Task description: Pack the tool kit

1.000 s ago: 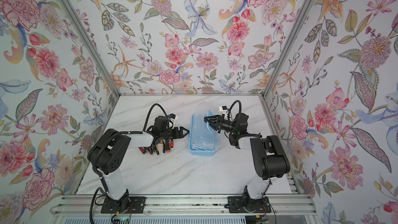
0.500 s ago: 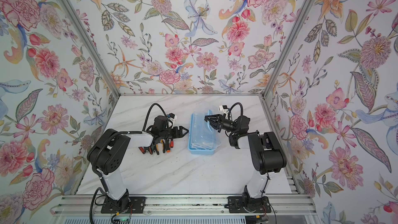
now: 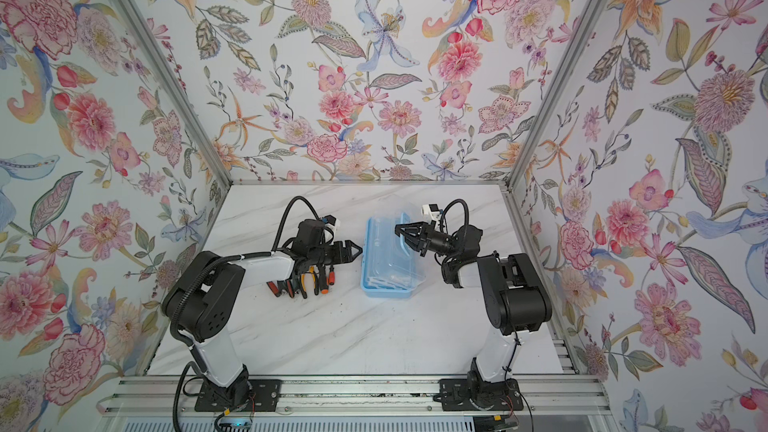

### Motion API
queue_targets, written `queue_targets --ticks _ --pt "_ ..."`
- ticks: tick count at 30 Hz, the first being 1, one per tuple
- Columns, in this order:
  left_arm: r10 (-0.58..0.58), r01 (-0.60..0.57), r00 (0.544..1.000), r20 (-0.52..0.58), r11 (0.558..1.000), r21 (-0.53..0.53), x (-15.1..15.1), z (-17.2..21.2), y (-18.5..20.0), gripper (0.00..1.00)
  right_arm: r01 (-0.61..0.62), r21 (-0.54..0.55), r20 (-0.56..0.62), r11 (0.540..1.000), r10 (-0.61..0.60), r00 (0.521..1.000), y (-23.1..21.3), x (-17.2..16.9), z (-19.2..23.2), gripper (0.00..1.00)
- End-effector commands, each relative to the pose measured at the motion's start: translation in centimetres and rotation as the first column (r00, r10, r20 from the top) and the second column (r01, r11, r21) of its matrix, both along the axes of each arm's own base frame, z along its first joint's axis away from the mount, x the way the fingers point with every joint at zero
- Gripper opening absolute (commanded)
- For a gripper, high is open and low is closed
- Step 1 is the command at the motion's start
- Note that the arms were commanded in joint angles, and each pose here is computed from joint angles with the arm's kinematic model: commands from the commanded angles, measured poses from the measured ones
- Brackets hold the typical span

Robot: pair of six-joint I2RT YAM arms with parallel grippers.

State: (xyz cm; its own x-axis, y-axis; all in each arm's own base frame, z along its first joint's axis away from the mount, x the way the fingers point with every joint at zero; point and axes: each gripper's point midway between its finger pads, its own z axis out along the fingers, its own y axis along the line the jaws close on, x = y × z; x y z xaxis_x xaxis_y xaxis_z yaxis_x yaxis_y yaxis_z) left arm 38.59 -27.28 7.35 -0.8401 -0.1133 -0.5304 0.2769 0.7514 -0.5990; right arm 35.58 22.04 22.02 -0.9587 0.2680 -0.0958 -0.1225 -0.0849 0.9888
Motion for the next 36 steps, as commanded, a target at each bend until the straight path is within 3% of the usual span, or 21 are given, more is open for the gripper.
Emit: queue_targets --ticks 1,18,22,26,30,36 --pt "-0.021 0.021 0.999 0.039 1.000 0.010 0.1 1.7 -0.6 0.84 -0.025 0.006 0.136 1.000 0.024 0.990 0.3 -0.9 1.3 0.00" --pt "-0.047 0.046 0.999 0.005 0.999 0.015 2.1 -0.5 -3.3 0.80 -0.015 -0.016 0.122 1.000 0.017 0.992 0.3 -0.2 0.9 0.00" --pt "-0.031 0.032 0.999 -0.020 0.998 0.055 2.7 -2.0 -3.4 0.76 -0.012 -0.019 0.128 1.000 0.014 0.992 0.3 0.0 1.2 0.00" --pt "-0.016 0.017 1.000 -0.006 0.996 0.088 3.4 -2.2 -3.4 0.60 -0.008 -0.035 0.126 0.999 0.012 0.992 0.4 0.1 1.3 0.00" --pt "0.001 0.000 1.000 -0.002 0.992 0.126 4.9 -2.1 -3.3 0.43 0.004 -0.131 0.085 0.991 0.007 0.996 0.5 0.9 -0.5 0.00" --pt "0.000 0.004 1.000 -0.026 0.989 0.151 5.9 -2.7 -3.5 0.37 0.018 -0.366 0.081 0.930 0.012 0.997 0.3 1.2 -1.7 0.00"
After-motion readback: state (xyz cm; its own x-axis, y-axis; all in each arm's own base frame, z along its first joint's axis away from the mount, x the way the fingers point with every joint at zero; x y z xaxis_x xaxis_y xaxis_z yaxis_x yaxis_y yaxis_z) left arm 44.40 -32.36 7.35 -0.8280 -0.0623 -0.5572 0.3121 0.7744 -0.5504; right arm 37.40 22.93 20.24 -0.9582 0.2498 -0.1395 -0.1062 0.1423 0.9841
